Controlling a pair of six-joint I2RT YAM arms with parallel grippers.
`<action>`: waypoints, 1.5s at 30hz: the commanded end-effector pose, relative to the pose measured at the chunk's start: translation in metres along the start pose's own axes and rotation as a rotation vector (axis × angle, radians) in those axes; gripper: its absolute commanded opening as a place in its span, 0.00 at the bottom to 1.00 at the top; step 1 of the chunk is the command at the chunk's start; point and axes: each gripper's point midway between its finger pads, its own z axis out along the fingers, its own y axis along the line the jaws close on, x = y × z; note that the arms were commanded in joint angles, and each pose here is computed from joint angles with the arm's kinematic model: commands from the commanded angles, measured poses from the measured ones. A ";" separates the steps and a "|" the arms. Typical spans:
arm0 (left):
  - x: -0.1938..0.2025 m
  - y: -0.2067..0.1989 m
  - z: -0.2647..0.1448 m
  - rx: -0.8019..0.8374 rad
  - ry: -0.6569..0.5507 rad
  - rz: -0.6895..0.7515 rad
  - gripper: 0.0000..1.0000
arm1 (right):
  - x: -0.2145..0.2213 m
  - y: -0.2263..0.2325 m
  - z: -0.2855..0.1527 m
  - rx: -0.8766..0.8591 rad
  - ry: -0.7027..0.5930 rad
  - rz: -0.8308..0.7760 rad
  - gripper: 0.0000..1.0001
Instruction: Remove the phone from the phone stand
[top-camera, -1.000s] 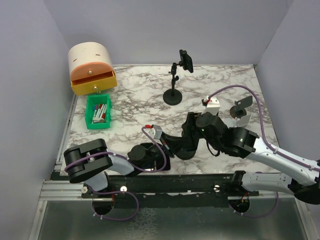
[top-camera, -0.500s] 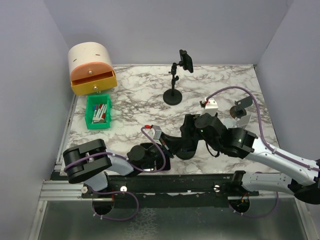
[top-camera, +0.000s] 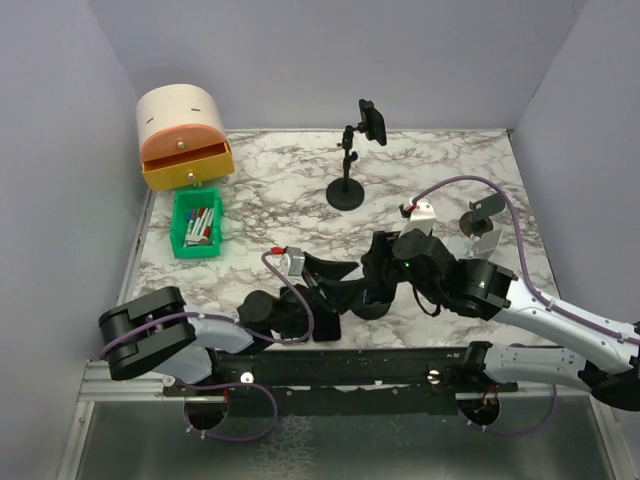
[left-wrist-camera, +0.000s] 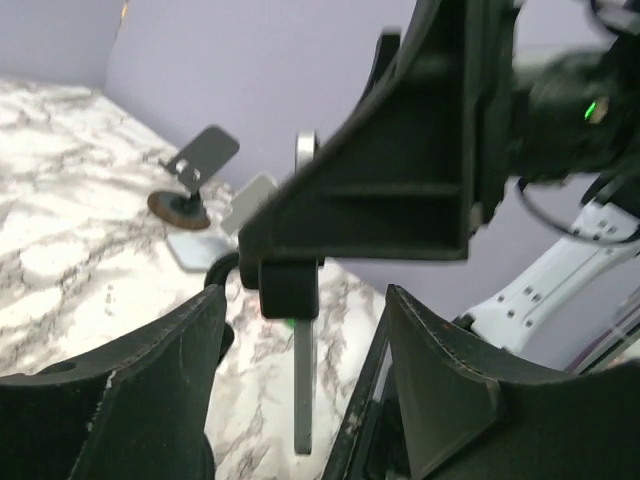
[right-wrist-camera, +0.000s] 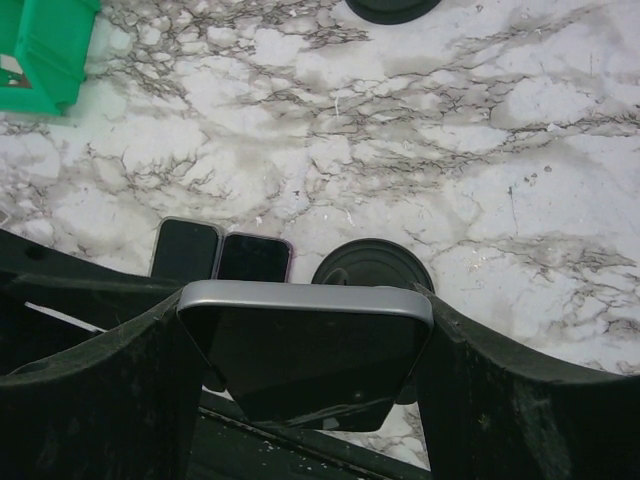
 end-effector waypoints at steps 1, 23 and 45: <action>-0.026 -0.007 0.000 0.051 -0.011 -0.045 0.67 | -0.001 0.008 -0.004 -0.070 -0.021 -0.010 0.00; 0.001 -0.024 0.008 0.271 0.177 -0.098 0.93 | -0.012 0.006 -0.008 -0.061 -0.065 0.038 0.00; -0.002 -0.004 -0.004 0.137 0.172 -0.066 0.99 | -0.019 0.017 -0.006 -0.086 -0.067 0.044 0.00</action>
